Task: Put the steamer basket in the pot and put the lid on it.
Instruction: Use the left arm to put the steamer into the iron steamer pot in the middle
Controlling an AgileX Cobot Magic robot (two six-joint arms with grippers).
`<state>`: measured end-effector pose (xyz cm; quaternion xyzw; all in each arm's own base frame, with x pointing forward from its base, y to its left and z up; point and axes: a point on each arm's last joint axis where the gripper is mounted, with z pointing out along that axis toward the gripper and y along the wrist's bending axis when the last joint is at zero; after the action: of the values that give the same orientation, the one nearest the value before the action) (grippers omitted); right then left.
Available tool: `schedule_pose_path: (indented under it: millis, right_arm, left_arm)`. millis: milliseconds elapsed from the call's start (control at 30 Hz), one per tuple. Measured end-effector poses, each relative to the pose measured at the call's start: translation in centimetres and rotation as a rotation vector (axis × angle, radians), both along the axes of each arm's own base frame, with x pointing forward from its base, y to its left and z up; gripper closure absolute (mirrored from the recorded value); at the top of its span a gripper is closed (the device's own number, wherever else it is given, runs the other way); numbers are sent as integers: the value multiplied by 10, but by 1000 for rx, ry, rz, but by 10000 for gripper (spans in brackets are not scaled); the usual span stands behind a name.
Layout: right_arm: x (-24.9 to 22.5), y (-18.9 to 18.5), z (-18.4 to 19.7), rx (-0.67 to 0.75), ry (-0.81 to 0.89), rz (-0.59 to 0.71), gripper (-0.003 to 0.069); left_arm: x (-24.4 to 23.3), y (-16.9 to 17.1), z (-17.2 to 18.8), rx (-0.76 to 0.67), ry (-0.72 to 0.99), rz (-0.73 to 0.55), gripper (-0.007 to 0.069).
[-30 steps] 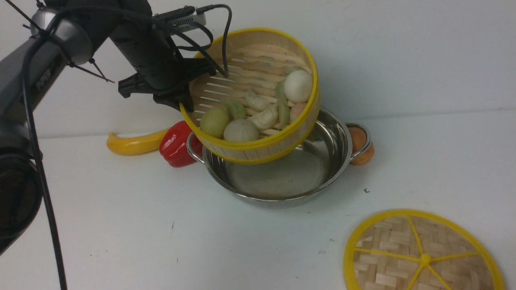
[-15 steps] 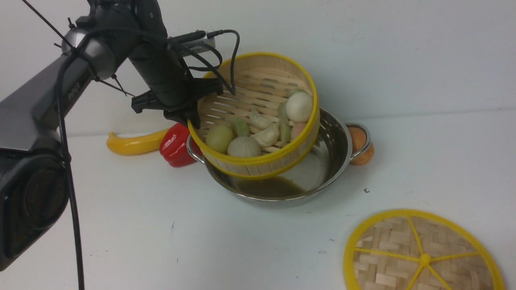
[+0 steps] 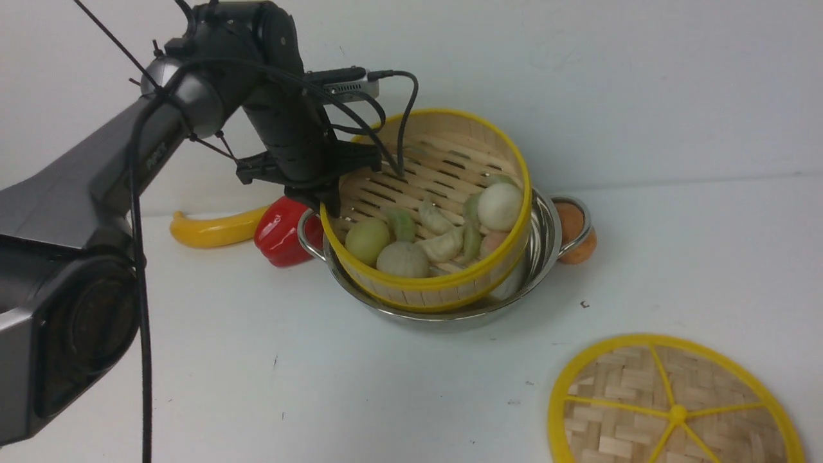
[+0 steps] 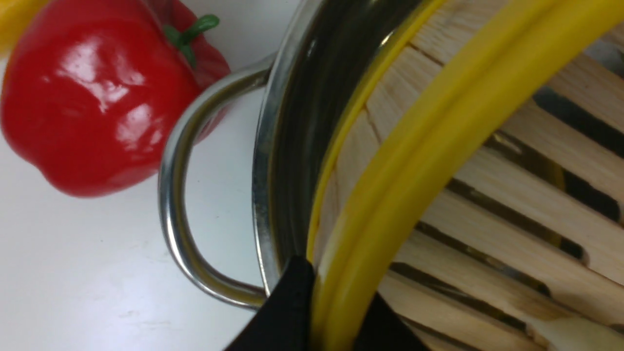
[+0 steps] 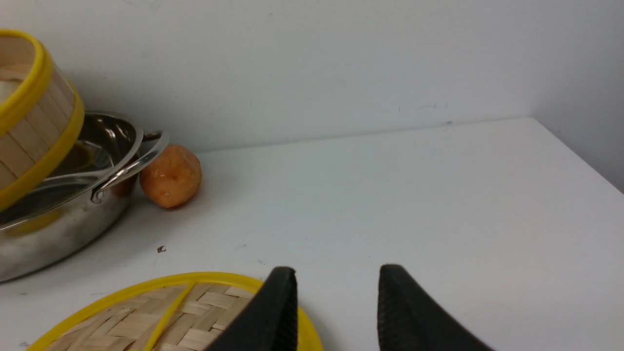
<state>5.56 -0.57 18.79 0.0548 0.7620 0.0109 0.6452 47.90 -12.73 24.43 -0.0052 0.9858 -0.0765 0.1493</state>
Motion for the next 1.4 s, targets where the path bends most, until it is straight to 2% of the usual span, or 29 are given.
schedule_pose_path:
  millis: [733,1400]
  right_arm:
    - [0,0,0,2,0,0,410]
    - [0,0,0,2,0,0,410]
  left_arm:
    - [10,-4,-28,19,-4,-47,598]
    - [14,-12,-33,7,-46,-93,598]
